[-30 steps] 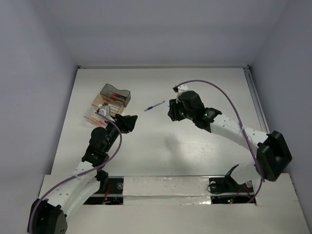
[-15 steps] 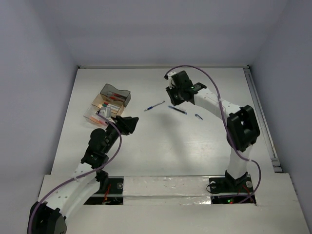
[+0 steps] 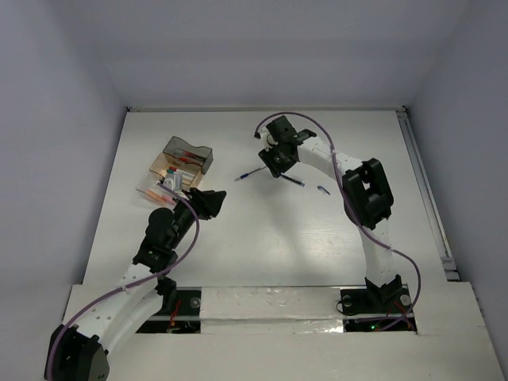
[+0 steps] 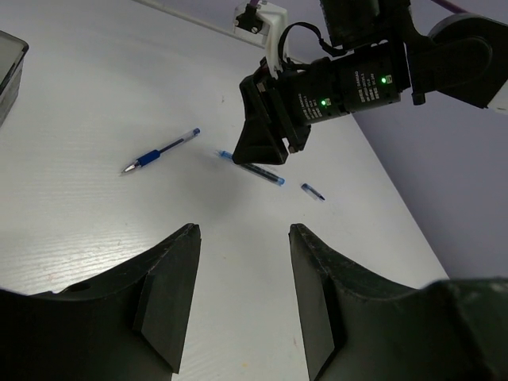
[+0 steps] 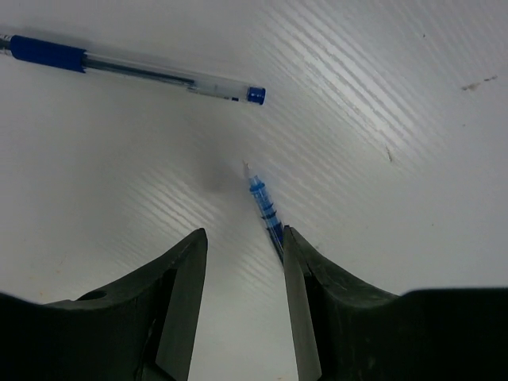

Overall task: Sort the stationery into containers
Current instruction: Pick up the pen from the center of the board.

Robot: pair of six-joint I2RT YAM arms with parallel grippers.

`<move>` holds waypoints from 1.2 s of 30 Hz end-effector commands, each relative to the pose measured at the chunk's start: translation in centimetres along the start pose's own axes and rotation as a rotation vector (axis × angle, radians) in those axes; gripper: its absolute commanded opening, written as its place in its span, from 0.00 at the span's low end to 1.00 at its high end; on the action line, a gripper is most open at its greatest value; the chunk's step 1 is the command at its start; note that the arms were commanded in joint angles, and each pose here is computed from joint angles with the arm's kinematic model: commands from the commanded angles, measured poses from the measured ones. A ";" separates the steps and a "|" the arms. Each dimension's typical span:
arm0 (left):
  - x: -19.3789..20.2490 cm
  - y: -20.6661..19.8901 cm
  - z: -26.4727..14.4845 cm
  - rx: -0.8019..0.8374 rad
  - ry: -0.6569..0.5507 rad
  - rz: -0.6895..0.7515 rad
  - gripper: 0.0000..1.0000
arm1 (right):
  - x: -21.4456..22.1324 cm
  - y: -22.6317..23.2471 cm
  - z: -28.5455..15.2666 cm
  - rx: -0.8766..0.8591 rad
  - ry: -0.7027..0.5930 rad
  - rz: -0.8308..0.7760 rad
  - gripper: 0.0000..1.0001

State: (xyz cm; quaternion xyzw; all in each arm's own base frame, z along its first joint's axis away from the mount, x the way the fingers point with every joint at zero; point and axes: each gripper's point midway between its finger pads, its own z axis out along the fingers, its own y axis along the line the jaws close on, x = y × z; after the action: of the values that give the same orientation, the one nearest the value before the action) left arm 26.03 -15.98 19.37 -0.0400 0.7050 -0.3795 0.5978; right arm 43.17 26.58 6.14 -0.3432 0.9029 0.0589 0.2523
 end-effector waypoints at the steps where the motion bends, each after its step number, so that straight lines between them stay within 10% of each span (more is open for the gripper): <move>1: -0.9 -1.2 0.1 0.050 -0.035 0.012 0.45 | -1.4 -1.6 -0.4 0.001 -0.015 -0.009 0.49; 13: -0.8 -1.0 0.2 0.044 -0.030 0.013 0.45 | 0.6 -0.6 2.1 -0.073 0.046 0.012 0.43; 27: -0.8 -1.1 0.2 0.046 -0.030 0.013 0.45 | 3.7 1.9 3.4 -0.172 0.083 0.100 0.12; 36: -0.4 -1.6 0.4 0.080 -0.013 0.007 0.45 | -1.4 3.2 -2.4 -0.219 -0.179 0.253 0.00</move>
State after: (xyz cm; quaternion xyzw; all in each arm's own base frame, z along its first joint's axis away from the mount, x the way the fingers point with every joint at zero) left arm 26.09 -16.18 19.05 -0.0374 0.7088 -0.3807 0.5927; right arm 40.98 26.57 3.30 -0.2795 0.9209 0.1501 0.2265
